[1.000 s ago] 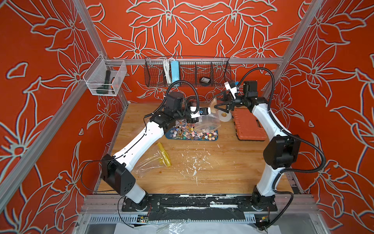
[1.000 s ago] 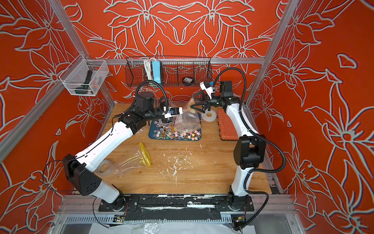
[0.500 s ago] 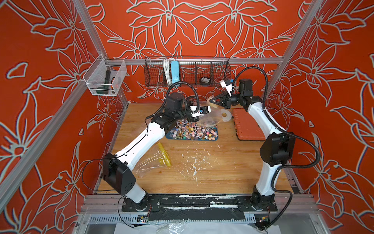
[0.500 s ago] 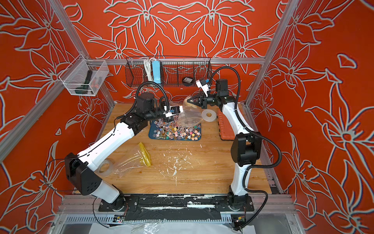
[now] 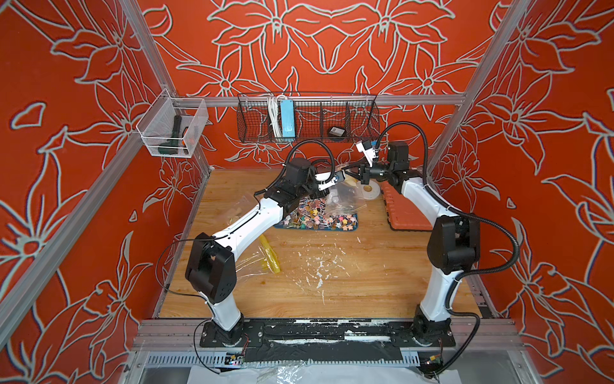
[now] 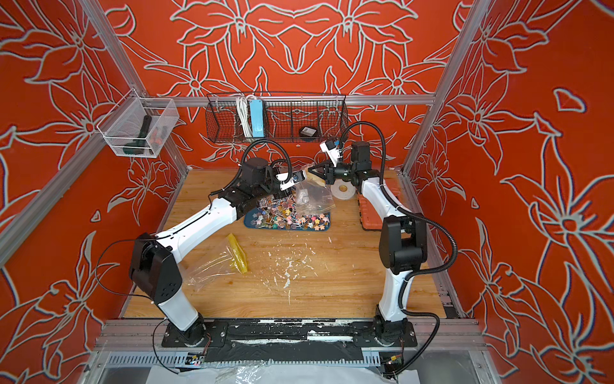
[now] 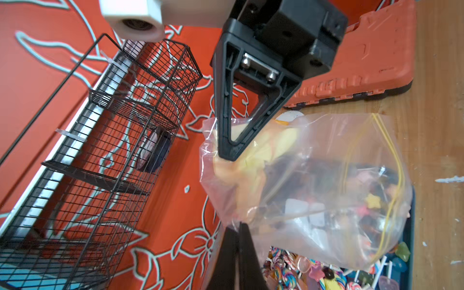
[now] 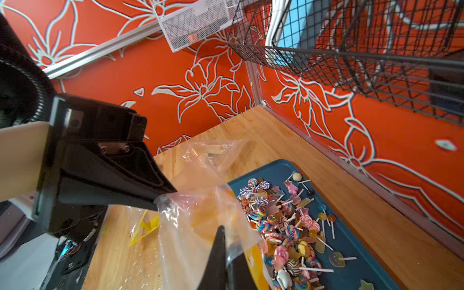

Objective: Pour candies out of the ziploc bag
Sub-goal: 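Pour the candies out of the ziploc bag onto the tray.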

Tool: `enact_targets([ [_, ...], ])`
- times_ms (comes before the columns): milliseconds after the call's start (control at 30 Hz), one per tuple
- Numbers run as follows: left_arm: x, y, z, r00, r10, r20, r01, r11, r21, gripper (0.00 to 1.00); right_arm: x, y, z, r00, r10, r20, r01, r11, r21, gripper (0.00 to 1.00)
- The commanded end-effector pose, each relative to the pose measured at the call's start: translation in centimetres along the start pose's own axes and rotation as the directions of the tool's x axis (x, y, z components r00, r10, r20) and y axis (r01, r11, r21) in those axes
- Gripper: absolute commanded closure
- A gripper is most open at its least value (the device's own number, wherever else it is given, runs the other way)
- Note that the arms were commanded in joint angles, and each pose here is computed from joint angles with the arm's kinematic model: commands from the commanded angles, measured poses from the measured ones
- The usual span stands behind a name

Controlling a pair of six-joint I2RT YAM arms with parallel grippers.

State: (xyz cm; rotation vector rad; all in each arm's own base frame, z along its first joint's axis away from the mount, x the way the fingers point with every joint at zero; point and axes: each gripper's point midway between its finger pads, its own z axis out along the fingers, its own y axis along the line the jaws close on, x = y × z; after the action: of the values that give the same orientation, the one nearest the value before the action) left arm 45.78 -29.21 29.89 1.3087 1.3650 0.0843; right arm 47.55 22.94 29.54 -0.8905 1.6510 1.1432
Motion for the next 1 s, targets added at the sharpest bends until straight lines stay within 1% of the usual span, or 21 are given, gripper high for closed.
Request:
enact_targets([
  [0, 0.4, 0.8, 0.4, 1.000, 0.000, -0.016, -0.001, 0.999, -0.052, 1.00, -1.2, -1.1, 1.1, 0.994, -0.082, 0.079, 0.077, 0.995, 0.065, 1.00],
  [133, 0.6, 1.0, 0.8, 1.000, 0.016, -0.023, -0.018, 0.998, -0.065, 1.00, -1.1, -2.0, 1.8, 0.987, -0.100, 0.126, 0.087, 0.990, 0.107, 1.00],
  [367, 0.5, 2.1, 1.3, 0.999, 0.042, -0.030, -0.045, 0.993, -0.108, 1.00, -1.7, -3.5, 2.4, 0.973, -0.152, 0.175, 0.116, 0.973, 0.202, 1.00],
  [533, 1.4, 2.5, 2.0, 0.996, 0.059, -0.062, -0.067, 0.988, -0.143, 1.00, -1.4, -4.7, 2.9, 0.961, -0.166, 0.222, 0.109, 0.962, 0.249, 1.00],
  [700, 3.0, 2.3, 2.9, 0.991, 0.067, -0.114, -0.084, 0.984, -0.155, 1.00, 0.0, -5.6, 3.8, 0.962, -0.129, 0.240, 0.071, 0.969, 0.238, 1.00],
  [833, 3.4, 2.5, 3.1, 0.989, 0.070, -0.129, -0.092, 0.981, -0.170, 1.00, 1.6, -6.1, 4.5, 0.965, -0.102, 0.241, 0.045, 0.971, 0.233, 1.00],
  [967, 3.4, 3.0, 3.1, 0.988, 0.075, -0.137, -0.100, 0.977, -0.186, 1.00, 2.3, -6.4, 4.7, 0.964, -0.079, 0.254, 0.021, 0.974, 0.225, 1.00],
])
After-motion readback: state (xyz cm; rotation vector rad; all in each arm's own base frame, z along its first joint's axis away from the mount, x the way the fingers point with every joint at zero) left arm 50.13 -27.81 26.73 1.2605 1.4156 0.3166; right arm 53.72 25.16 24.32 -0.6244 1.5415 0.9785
